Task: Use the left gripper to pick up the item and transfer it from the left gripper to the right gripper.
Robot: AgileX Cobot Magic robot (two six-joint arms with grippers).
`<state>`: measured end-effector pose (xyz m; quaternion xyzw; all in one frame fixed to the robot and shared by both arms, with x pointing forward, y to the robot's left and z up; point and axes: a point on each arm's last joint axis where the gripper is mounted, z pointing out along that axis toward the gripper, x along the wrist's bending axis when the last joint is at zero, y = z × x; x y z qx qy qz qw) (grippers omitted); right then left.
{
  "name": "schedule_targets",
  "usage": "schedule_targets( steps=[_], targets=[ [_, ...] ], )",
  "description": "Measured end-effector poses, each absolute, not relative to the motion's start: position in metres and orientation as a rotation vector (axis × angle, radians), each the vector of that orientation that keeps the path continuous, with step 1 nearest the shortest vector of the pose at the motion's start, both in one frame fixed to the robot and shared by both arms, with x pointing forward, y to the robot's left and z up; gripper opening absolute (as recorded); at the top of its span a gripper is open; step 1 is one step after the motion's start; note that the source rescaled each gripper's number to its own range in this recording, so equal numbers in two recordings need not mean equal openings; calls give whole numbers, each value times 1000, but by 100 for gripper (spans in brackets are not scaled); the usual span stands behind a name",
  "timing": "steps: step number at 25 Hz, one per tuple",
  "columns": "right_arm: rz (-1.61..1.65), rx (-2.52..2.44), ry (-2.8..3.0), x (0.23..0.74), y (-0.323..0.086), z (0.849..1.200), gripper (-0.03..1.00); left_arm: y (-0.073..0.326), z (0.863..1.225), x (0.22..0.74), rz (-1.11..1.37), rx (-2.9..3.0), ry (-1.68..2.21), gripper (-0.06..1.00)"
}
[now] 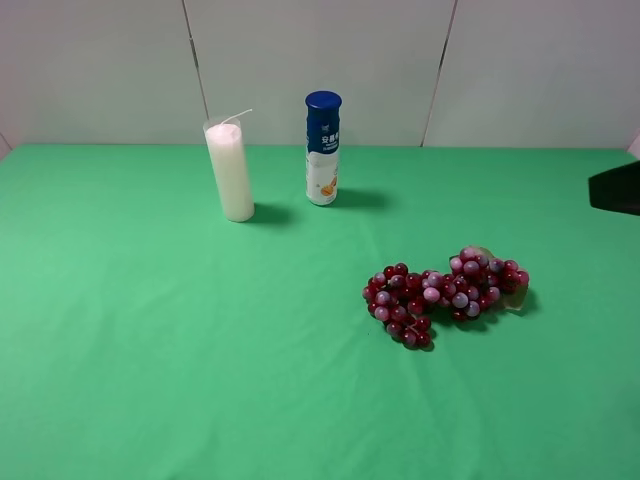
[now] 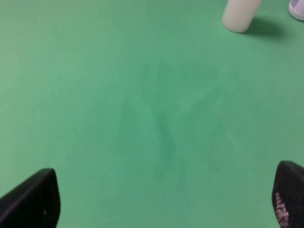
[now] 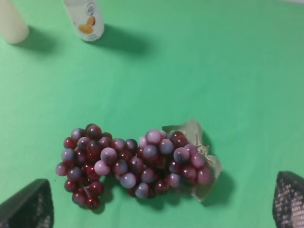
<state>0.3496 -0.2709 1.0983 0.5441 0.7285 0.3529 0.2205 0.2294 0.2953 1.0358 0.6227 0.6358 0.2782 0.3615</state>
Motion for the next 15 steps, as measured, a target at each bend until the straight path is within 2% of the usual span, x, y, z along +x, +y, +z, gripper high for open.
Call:
schedule_targets(
  steps=[15],
  targets=[
    [1073, 1472, 1799, 281, -280, 1081, 100, 295, 1036, 229, 717, 1604, 1638, 87]
  ],
)
